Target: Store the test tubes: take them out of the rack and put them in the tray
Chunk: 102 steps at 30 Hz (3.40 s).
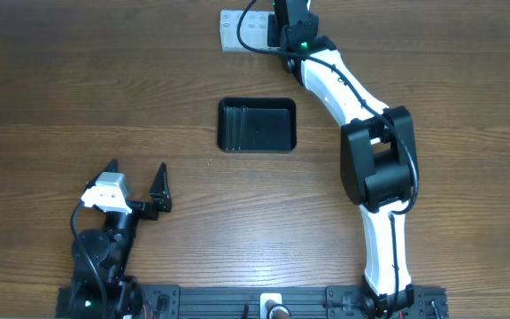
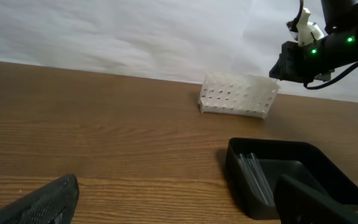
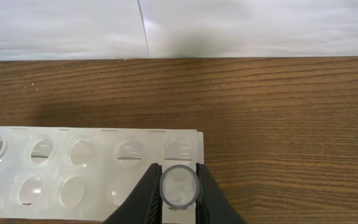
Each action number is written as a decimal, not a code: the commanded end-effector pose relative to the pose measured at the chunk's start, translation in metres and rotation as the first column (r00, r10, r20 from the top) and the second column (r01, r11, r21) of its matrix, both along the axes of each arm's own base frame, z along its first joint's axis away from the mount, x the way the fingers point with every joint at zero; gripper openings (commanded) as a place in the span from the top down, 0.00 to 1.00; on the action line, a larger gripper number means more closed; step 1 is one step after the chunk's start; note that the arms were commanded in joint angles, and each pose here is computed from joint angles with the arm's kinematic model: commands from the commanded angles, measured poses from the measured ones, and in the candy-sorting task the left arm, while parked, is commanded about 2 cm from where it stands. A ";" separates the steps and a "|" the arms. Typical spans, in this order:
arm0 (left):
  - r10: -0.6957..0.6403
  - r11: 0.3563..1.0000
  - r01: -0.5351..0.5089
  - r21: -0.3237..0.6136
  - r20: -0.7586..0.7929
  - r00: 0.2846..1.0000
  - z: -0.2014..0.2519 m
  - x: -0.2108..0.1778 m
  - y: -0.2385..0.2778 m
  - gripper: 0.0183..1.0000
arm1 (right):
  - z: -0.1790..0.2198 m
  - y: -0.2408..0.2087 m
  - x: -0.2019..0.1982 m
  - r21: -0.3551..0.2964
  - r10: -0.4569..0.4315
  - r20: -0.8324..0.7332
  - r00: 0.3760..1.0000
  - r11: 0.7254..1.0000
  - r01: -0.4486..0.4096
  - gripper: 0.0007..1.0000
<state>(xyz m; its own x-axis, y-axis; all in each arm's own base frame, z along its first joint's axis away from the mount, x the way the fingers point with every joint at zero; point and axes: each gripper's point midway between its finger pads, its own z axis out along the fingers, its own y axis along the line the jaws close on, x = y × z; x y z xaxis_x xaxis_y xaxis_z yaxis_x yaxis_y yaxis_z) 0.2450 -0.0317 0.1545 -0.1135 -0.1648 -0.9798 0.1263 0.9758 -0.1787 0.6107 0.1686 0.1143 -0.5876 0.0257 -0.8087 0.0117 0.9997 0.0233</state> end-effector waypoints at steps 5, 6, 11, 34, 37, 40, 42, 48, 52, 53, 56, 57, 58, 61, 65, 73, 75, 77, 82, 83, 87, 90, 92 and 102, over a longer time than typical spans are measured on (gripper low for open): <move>0.002 1.000 -0.002 0.011 0.001 1.000 -0.001 0.000 0.001 0.00 | 0.034 0.013 0.003 0.006 0.020 0.031 0.999 1.000 -0.021 0.89; 0.002 1.000 -0.002 0.011 0.001 1.000 -0.001 0.000 0.001 0.00 | 0.045 0.014 0.003 -0.005 0.032 0.038 0.999 0.999 -0.031 0.89; 0.002 1.000 -0.002 0.011 0.001 1.000 -0.001 0.000 0.001 0.00 | 0.120 0.006 0.000 -0.050 -0.016 0.112 0.994 0.999 0.022 0.90; 0.002 1.000 -0.002 0.011 0.001 1.000 -0.001 0.000 0.001 0.00 | 0.075 0.070 -0.147 0.039 0.046 -0.403 0.914 0.999 -0.033 0.92; 0.002 1.000 -0.002 0.011 0.001 1.000 -0.001 0.000 0.001 0.00 | 0.037 0.071 -0.160 0.052 0.032 -0.483 0.875 0.999 -0.008 0.92; 0.002 1.000 -0.002 0.011 0.001 1.000 -0.001 0.000 0.001 0.00 | 0.006 0.073 -0.168 0.075 0.038 -0.531 0.846 0.997 0.003 0.92; 0.002 1.000 -0.002 0.011 0.001 1.000 -0.001 0.000 0.001 0.00 | -0.011 0.075 -0.172 0.093 0.047 -0.552 0.832 0.996 0.006 0.92; 0.002 1.000 -0.002 0.011 0.001 1.000 -0.001 0.000 0.001 0.00 | -0.041 0.074 -0.180 0.107 0.023 -0.577 0.817 0.993 0.047 0.91; 0.002 1.000 -0.002 0.011 0.001 1.000 -0.001 0.000 0.001 0.00 | -0.051 0.075 -0.180 0.113 0.018 -0.574 0.819 0.992 0.057 0.90; 0.002 1.000 -0.002 0.011 0.001 1.000 -0.001 0.000 0.001 0.00 | -0.053 0.075 -0.180 0.114 0.019 -0.573 0.819 0.992 0.057 0.90; 0.002 1.000 -0.002 0.011 0.001 1.000 -0.001 0.000 0.001 0.00 | -0.058 0.074 -0.181 0.111 0.017 -0.576 0.817 0.992 0.058 0.89; 0.002 1.000 -0.002 0.012 0.001 1.000 -0.001 0.000 0.001 0.00 | -0.060 0.073 -0.182 0.110 0.016 -0.577 0.817 0.992 0.058 0.88; 0.002 1.000 -0.002 0.011 0.001 1.000 -0.001 0.000 0.001 0.00 | -0.062 0.073 -0.183 0.109 0.016 -0.579 0.815 0.992 0.058 0.88; 0.001 1.000 -0.001 0.011 0.001 1.000 -0.001 0.000 0.001 0.00 | -0.067 0.072 -0.184 0.102 0.012 -0.587 0.809 0.993 0.059 0.86; 0.002 1.000 -0.002 0.011 0.001 1.000 -0.001 0.000 0.001 0.00 | -0.070 0.073 -0.185 0.100 0.013 -0.590 0.807 0.993 0.057 0.81; 0.002 1.000 -0.002 0.011 0.001 1.000 -0.001 0.000 0.001 0.00 | -0.030 0.077 -0.176 0.105 0.098 -0.501 0.860 0.993 -0.052 0.63; 0.002 1.000 -0.002 0.011 0.001 1.000 -0.001 0.000 0.001 0.00 | -0.002 0.070 -0.172 0.079 0.102 -0.440 0.892 0.994 -0.075 0.51; 0.002 1.000 -0.002 0.011 0.001 1.000 -0.001 0.000 0.001 0.00 | 0.028 0.060 -0.171 0.040 0.095 -0.370 0.924 0.995 -0.087 0.38; 0.002 1.000 -0.002 0.011 0.001 1.000 -0.001 0.000 0.001 0.00 | 0.097 0.018 -0.178 -0.042 0.105 -0.149 0.983 0.993 -0.113 0.06; 0.002 1.000 -0.002 0.011 0.001 1.000 -0.001 0.000 0.001 0.00 | 0.104 0.010 -0.181 -0.050 0.114 -0.115 0.987 0.992 -0.120 0.01; 0.002 1.000 -0.002 0.011 0.001 1.000 -0.001 0.000 0.001 0.00 | 0.119 -0.046 -0.205 -0.041 0.052 -0.020 0.998 0.998 -0.053 0.01; 0.002 1.000 -0.002 0.011 0.001 1.000 -0.001 0.000 0.001 0.00 | 0.116 -0.101 -0.234 -0.036 -0.038 0.030 0.999 0.999 0.039 0.01; 0.002 1.000 -0.002 0.011 0.001 1.000 -0.001 0.000 0.001 0.00 | 0.111 -0.124 -0.253 -0.045 -0.070 0.062 0.996 0.996 0.073 0.01; 0.001 1.000 -0.001 0.011 0.001 1.000 -0.001 0.000 0.001 0.00 | 0.068 -0.188 -0.330 -0.054 -0.155 0.307 0.939 0.982 0.180 0.01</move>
